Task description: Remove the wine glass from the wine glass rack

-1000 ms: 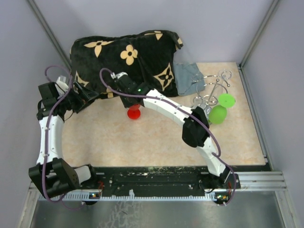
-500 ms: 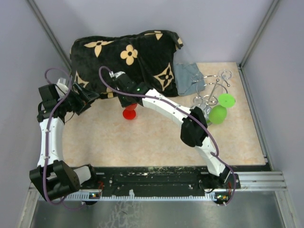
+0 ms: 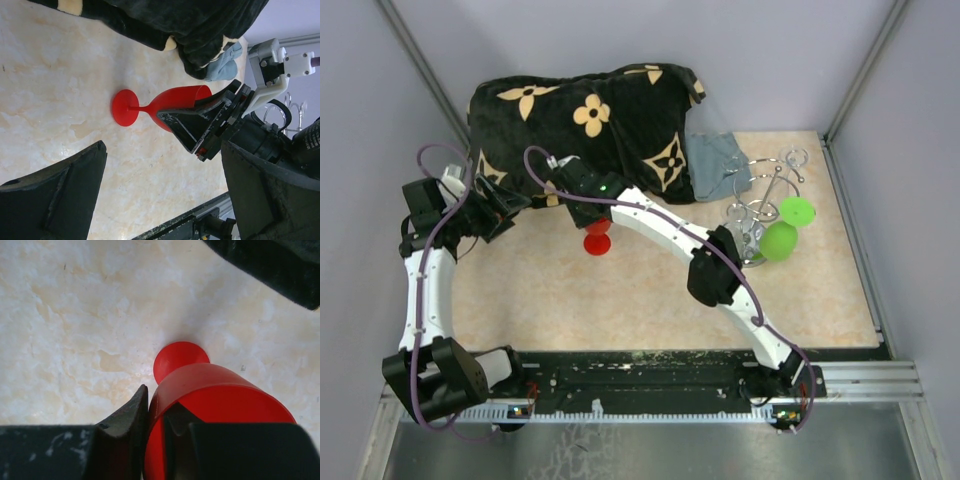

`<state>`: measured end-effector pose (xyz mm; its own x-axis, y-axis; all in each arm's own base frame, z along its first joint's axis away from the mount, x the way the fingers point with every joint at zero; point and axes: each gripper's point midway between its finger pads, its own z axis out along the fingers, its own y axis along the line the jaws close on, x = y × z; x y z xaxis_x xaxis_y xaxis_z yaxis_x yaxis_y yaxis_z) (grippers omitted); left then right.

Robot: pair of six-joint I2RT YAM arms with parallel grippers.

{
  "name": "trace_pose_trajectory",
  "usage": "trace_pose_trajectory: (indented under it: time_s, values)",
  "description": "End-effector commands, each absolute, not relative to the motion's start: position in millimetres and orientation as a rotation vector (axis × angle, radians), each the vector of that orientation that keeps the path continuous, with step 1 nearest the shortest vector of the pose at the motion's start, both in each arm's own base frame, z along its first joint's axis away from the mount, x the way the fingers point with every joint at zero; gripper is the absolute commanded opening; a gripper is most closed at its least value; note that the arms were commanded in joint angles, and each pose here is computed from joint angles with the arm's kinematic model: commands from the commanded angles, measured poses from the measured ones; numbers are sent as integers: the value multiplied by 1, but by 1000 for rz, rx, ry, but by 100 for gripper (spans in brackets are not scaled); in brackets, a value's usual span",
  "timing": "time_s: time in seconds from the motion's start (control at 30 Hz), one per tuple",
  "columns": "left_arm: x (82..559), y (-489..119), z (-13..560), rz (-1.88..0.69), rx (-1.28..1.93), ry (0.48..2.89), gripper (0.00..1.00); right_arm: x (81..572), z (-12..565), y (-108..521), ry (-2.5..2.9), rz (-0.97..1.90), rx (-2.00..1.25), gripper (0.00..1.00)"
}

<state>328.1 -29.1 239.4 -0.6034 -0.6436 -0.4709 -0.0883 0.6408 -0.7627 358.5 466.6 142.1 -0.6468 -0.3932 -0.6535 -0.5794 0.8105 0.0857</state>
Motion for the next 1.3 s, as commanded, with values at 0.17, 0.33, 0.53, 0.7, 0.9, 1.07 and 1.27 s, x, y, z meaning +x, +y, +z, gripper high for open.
trace_pose_trajectory:
  time_s: [0.17, 0.33, 0.53, 0.7, 0.9, 1.07, 1.27]
  values:
    - [328, -33, 248, -957, -531, 2052, 100, 365, 169, 467, 2294, 409, -691, 43]
    - [327, -33, 250, -950, -517, 2053, 100, 364, 182, 468, 2276, 437, -675, 55]
    - [328, -32, 260, -931, -484, 2037, 100, 355, 242, 461, 2211, 515, -612, 59]
    - [328, -35, 283, -948, -442, 1998, 100, 342, 307, 436, 2139, 566, -523, 62]
    - [333, -39, 331, -1016, -468, 1883, 100, 337, 383, 380, 2048, 601, -326, 79]
    - [330, -70, 367, -1193, -198, 1763, 100, 362, 398, 295, 2031, 631, -65, 82]
    - [357, -125, 364, -1296, -165, 1778, 100, 373, 420, 190, 1956, 511, 139, 82]
